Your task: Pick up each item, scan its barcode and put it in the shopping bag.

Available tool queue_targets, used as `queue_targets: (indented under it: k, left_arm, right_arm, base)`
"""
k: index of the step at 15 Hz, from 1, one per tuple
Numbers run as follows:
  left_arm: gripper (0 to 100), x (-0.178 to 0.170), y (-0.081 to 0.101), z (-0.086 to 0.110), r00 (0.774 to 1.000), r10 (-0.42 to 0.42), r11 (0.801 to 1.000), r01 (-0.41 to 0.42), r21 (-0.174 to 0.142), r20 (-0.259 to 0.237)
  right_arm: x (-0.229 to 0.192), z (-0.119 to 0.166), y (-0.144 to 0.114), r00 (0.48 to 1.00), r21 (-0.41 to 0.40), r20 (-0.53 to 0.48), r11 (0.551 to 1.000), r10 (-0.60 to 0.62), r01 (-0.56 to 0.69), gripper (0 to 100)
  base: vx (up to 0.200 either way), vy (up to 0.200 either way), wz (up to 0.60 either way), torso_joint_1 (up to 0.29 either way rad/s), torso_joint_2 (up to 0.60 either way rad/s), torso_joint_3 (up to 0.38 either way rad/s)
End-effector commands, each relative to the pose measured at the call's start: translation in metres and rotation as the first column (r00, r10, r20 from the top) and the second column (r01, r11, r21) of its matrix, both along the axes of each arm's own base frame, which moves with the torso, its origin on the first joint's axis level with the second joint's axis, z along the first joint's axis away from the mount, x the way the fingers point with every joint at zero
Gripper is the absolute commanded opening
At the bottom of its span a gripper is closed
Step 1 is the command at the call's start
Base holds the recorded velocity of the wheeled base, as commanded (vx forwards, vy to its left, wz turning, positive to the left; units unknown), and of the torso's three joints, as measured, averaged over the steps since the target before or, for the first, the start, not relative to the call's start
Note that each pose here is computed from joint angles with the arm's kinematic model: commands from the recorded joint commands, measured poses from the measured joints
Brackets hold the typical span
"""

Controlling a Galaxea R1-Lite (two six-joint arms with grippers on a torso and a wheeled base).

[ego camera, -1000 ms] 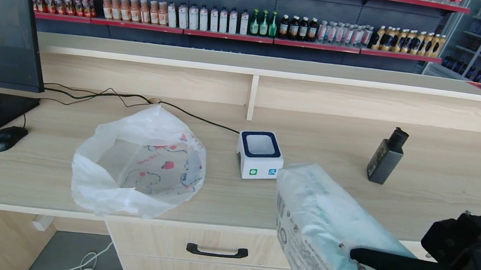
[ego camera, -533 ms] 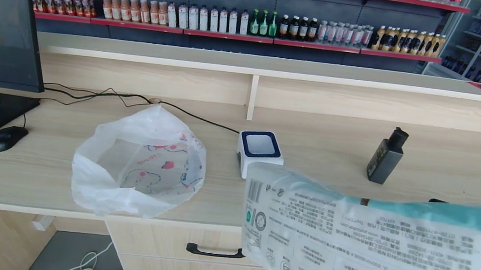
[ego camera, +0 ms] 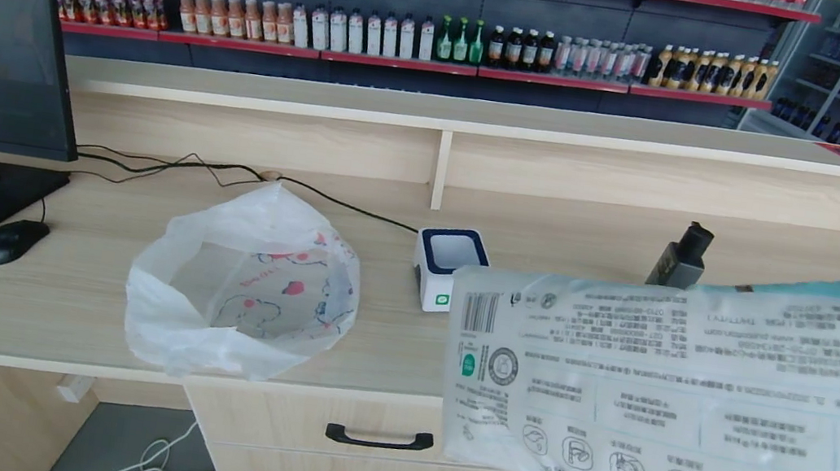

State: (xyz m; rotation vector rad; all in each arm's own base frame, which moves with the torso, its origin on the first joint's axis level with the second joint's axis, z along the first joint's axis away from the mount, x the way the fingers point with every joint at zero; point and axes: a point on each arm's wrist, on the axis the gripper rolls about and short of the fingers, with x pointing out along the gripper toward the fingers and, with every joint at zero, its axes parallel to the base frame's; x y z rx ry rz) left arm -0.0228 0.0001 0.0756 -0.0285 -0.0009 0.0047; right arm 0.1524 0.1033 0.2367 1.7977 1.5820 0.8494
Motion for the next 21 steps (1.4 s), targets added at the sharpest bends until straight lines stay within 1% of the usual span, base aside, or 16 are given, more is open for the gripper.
queue_targets:
  k: [1, 2, 3, 4, 5, 6, 8, 14, 16, 18, 21]
  left_arm:
    - [100, 0.000, 0.000, 0.000, 1.000, 0.000, 1.000, 0.000, -0.001, 0.001]
    - [100, 0.000, 0.000, 0.000, 1.000, 0.000, 1.000, 0.000, -0.001, 0.001]
    - [100, 0.000, 0.000, 0.000, 1.000, 0.000, 1.000, 0.000, -0.001, 0.001]
    - [100, 0.000, 0.000, 0.000, 1.000, 0.000, 1.000, 0.000, -0.001, 0.001]
    - [100, 0.000, 0.000, 0.000, 1.000, 0.000, 1.000, 0.000, -0.001, -0.001]
    - [100, 0.000, 0.000, 0.000, 1.000, 0.000, 1.000, 0.000, -0.001, 0.001]
    - [100, 0.000, 0.000, 0.000, 1.000, 0.000, 1.000, 0.000, -0.001, 0.001]
    - [100, 0.000, 0.000, 0.000, 1.000, 0.000, 1.000, 0.000, -0.001, 0.001]
    - [100, 0.000, 0.000, 0.000, 1.000, 0.000, 1.000, 0.000, -0.001, 0.001]
    - [100, 0.000, 0.000, 0.000, 1.000, 0.000, 1.000, 0.000, -0.001, 0.001]
    - [100, 0.000, 0.000, 0.000, 1.000, 0.000, 1.000, 0.000, -0.001, 0.001]
  right_arm:
    - [-0.011, 0.009, -0.007, 0.999, 0.059, -0.037, 0.998, 0.012, -0.010, 0]
    - [-0.012, 0.009, -0.007, 0.999, 0.061, -0.039, 0.998, 0.013, -0.010, 0]
    - [-0.019, 0.018, -0.012, 0.999, 0.120, -0.043, 0.993, 0.025, -0.019, 0]
    - [-0.022, 0.021, -0.014, 0.997, 0.151, -0.059, 0.988, 0.041, -0.031, 0]
    - [-0.025, 0.020, -0.015, 0.995, 0.172, -0.080, 0.984, 0.056, -0.042, 0]
    - [-0.029, 0.020, -0.017, 0.995, 0.200, -0.075, 0.978, 0.071, -0.055, 0]
    - [-0.034, 0.015, -0.020, 0.995, 0.224, -0.062, 0.972, 0.083, -0.067, 0]
    - [-0.034, 0.012, -0.020, 0.994, 0.219, -0.074, 0.974, 0.083, -0.065, 0]
    - [-0.033, 0.010, -0.019, 0.992, 0.216, -0.089, 0.974, 0.086, -0.065, 0]
    - [-0.028, 0.004, -0.016, 0.988, 0.204, -0.131, 0.977, 0.086, -0.058, 0]
    - [-0.025, 0.003, -0.015, 0.986, 0.201, -0.141, 0.978, 0.086, -0.057, 0]
  base:
    - [0.000, 0.000, 0.00, 0.000, 0.00, 0.000]
    - [0.000, 0.000, 0.00, 0.000, 0.00, 0.000]
    - [0.000, 0.000, 0.00, 0.000, 0.00, 0.000]
    - [0.000, 0.000, 0.00, 0.000, 0.00, 0.000]
    - [0.000, 0.000, 0.00, 0.000, 0.00, 0.000]
    - [0.000, 0.000, 0.00, 0.000, 0.00, 0.000]
    - [0.000, 0.000, 0.00, 0.000, 0.00, 0.000]
    - [0.000, 0.000, 0.00, 0.000, 0.00, 0.000]
    - [0.000, 0.000, 0.00, 0.000, 0.00, 0.000]
    - [0.000, 0.000, 0.00, 0.000, 0.00, 0.000]
    - [0.000, 0.000, 0.00, 0.000, 0.00, 0.000]
